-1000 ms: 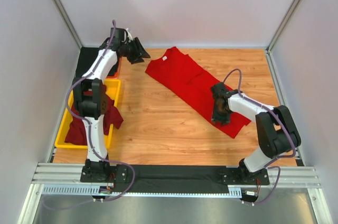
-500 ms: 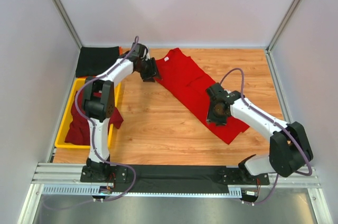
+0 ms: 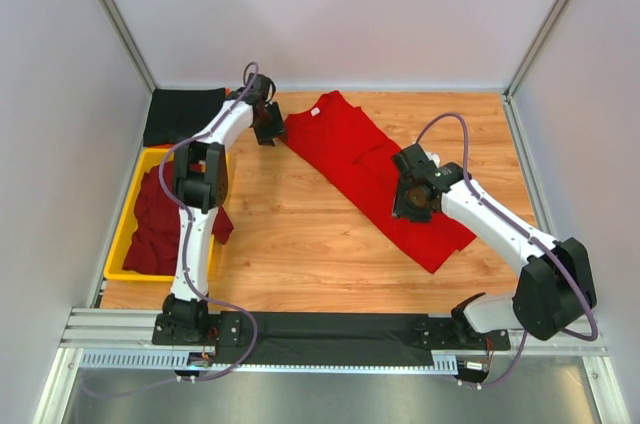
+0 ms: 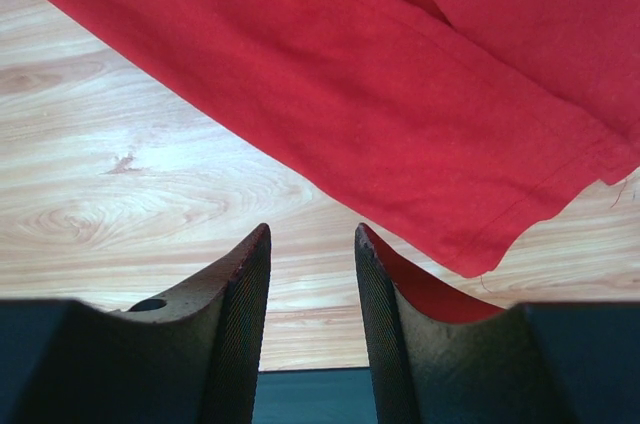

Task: Fold and stack the t-shirts
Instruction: Fold the tshirt

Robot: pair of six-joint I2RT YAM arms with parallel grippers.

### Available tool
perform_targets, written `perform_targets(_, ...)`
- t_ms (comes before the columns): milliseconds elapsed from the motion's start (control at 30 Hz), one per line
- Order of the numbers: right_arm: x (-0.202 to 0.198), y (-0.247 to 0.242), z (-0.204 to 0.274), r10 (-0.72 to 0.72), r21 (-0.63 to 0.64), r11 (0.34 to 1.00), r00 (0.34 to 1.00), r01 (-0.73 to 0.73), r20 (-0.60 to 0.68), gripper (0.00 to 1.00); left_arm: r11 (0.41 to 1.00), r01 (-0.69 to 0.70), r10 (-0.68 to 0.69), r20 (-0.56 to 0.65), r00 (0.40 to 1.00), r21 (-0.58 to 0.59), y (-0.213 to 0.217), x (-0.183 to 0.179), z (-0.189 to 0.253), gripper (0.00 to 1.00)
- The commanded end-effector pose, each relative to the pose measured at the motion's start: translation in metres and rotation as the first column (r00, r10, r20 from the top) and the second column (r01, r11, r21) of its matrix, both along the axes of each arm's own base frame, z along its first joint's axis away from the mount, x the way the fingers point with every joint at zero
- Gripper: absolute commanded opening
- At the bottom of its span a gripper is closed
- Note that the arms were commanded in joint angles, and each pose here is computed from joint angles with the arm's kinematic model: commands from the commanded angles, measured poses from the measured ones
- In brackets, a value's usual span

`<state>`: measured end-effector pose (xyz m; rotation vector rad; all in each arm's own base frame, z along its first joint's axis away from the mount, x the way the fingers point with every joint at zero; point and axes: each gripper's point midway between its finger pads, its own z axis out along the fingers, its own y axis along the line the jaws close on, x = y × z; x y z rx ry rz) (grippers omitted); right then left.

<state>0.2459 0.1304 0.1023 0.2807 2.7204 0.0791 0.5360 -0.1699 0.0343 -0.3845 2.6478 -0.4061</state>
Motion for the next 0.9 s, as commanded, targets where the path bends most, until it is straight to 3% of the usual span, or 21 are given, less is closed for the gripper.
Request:
perform_targets(0,0.018,0.0,0.017,0.023,-0.02,1.0,0.998,-0.021,0.065,0.41,1.0,-0.017,0.016,0.047,0.999,0.019,0.002,0.016,0.003,0.52)
perform_targets(100,0.023,0.002,0.019,0.023,-0.021,1.0,0.997,-0.022,0.076,0.41,0.999,-0.035,0.033,0.045,0.998,0.033,0.008,0.021,-0.004,0.5)
perform_targets(200,0.026,0.003,0.022,0.028,-0.021,0.999,0.996,-0.026,0.086,0.41,0.999,-0.049,0.048,0.069,0.996,0.015,0.012,0.032,-0.008,0.35)
perform_targets(333,0.031,0.005,0.025,0.039,-0.025,0.999,0.995,-0.037,0.095,0.41,0.998,-0.051,0.056,0.121,0.991,-0.045,0.017,0.056,-0.004,0.26)
perform_targets(433,0.035,0.004,0.027,0.042,-0.036,0.999,0.994,-0.038,0.105,0.41,0.995,-0.05,0.065,0.175,0.982,-0.088,0.02,0.074,0.004,0.13)
perform_targets(567,0.04,0.007,0.027,0.048,-0.038,0.998,0.993,-0.044,0.106,0.41,0.98,0.01,0.049,0.293,0.955,-0.197,0.012,0.102,0.028,0.23)
perform_targets(733,0.05,0.006,0.021,0.052,-0.064,0.997,0.992,-0.045,0.114,0.41,0.956,0.087,0.039,0.418,0.908,-0.28,0.0,0.128,0.056,0.24)
perform_targets(867,0.05,0.004,0.011,0.083,-0.091,0.993,0.992,-0.075,0.093,0.41,0.923,0.177,0.006,0.471,0.882,-0.342,-0.016,0.119,0.1,0.42)
